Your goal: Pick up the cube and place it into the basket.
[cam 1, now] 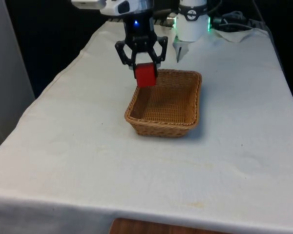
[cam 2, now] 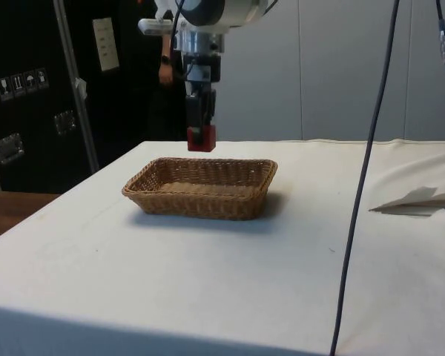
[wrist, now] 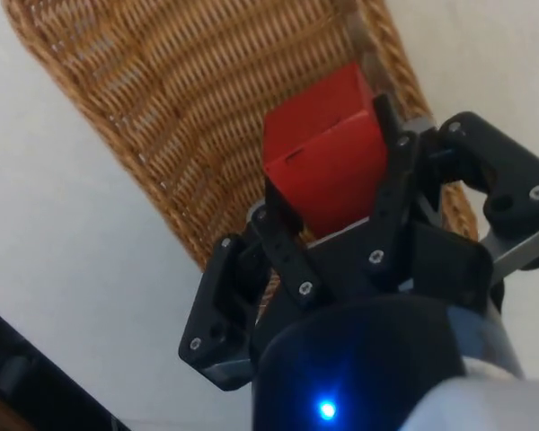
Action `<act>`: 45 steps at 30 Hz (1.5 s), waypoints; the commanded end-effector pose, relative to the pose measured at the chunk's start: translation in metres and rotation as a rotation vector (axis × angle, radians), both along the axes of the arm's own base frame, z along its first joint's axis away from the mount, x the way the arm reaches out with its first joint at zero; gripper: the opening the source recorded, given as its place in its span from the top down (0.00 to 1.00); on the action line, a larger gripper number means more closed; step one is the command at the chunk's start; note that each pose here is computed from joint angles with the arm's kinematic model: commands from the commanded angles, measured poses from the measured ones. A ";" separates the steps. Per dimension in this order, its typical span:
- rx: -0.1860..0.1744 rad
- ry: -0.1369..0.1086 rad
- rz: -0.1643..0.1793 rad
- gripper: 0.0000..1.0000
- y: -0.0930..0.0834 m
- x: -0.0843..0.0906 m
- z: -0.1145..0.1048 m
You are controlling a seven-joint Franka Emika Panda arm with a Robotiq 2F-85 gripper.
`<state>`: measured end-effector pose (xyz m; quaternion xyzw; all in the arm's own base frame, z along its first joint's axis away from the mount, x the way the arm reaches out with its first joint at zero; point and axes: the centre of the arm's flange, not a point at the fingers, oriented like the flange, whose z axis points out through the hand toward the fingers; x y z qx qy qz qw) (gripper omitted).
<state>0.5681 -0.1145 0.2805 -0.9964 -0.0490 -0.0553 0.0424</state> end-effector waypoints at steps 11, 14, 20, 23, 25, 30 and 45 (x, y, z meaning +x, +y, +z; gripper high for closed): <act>0.011 0.015 -0.007 0.99 0.034 0.001 -0.015; 0.015 0.018 -0.008 0.99 0.041 0.001 -0.020; 0.013 0.027 -0.010 0.99 0.053 0.002 -0.038; 0.006 0.030 -0.008 0.99 0.055 0.002 -0.047; 0.000 0.032 -0.006 0.99 0.057 0.002 -0.054; -0.010 0.032 -0.003 0.99 0.058 0.002 -0.064; -0.007 0.038 0.010 0.99 0.057 0.001 -0.073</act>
